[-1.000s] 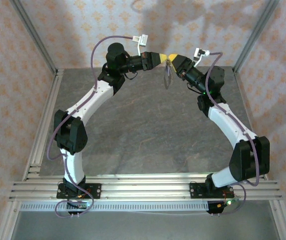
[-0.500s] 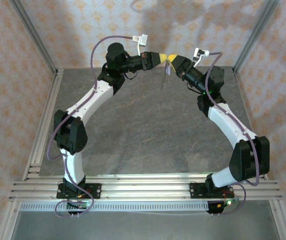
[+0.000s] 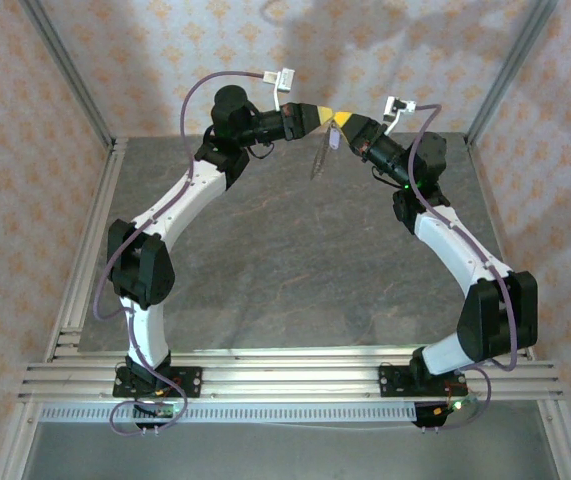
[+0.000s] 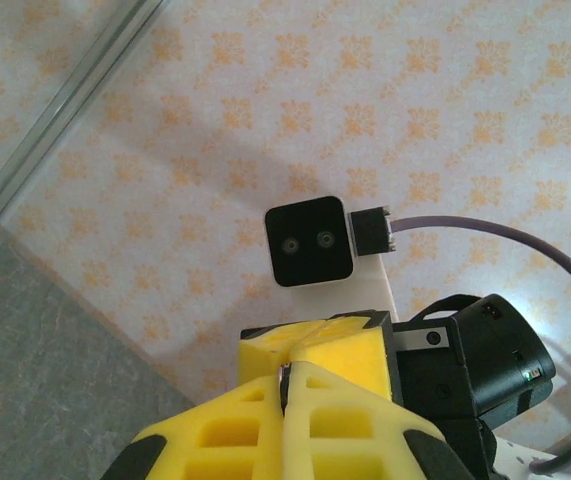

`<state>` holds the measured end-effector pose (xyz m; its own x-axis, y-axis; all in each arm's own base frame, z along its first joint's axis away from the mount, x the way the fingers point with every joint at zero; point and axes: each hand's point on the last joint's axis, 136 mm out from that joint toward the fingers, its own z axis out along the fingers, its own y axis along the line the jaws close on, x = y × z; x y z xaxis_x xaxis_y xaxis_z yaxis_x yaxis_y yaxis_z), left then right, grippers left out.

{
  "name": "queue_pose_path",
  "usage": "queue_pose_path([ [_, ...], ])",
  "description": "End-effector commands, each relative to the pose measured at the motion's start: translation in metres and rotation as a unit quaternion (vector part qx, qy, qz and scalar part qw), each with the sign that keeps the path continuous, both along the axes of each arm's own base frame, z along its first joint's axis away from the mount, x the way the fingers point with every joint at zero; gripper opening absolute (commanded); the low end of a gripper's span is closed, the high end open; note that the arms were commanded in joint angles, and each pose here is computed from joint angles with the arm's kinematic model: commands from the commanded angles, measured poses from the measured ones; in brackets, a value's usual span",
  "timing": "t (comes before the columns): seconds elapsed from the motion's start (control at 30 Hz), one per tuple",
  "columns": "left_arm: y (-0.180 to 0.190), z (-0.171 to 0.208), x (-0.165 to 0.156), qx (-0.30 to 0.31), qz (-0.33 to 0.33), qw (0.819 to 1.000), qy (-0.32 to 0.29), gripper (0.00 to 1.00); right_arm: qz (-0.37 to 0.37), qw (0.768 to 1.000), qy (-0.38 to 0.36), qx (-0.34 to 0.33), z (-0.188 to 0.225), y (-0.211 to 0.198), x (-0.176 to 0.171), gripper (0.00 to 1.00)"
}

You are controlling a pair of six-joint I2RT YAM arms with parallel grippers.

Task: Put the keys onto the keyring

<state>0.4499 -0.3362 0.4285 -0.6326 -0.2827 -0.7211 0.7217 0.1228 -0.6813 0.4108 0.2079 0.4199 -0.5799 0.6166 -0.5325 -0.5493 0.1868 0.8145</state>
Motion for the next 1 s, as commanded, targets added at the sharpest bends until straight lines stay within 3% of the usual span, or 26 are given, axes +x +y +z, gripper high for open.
queue_pose_path([
  [0.0, 0.002, 0.04, -0.018, -0.024, -0.004, 0.998, -0.056, 0.0, 0.015, 0.999, -0.031, 0.0, 0.013, 0.005, -0.006, 0.0],
  [0.2, 0.001, 0.041, -0.018, -0.01, -0.005, 0.999, -0.048, 0.02, 0.02, 0.999, -0.033, -0.024, 0.012, 0.009, -0.006, 0.0],
  [0.3, 0.005, 0.035, -0.014, 0.007, 0.008, 0.999, -0.045, 0.2, 0.03, 0.998, -0.036, -0.049, 0.014, 0.011, -0.004, 0.0],
  [0.43, 0.022, 0.038, -0.007, 0.014, 0.028, 0.998, -0.05, 0.32, 0.058, 0.995, -0.038, -0.067, 0.017, 0.011, 0.0, 0.0],
  [0.67, 0.042, 0.035, 0.003, 0.034, 0.032, 0.998, -0.046, 0.39, 0.104, 0.99, -0.033, -0.089, 0.019, 0.007, 0.013, 0.0],
  [0.97, 0.035, 0.017, 0.007, 0.082, -0.004, 0.996, -0.042, 0.4, 0.173, 0.977, -0.025, -0.118, 0.011, 0.013, 0.017, 0.0],
])
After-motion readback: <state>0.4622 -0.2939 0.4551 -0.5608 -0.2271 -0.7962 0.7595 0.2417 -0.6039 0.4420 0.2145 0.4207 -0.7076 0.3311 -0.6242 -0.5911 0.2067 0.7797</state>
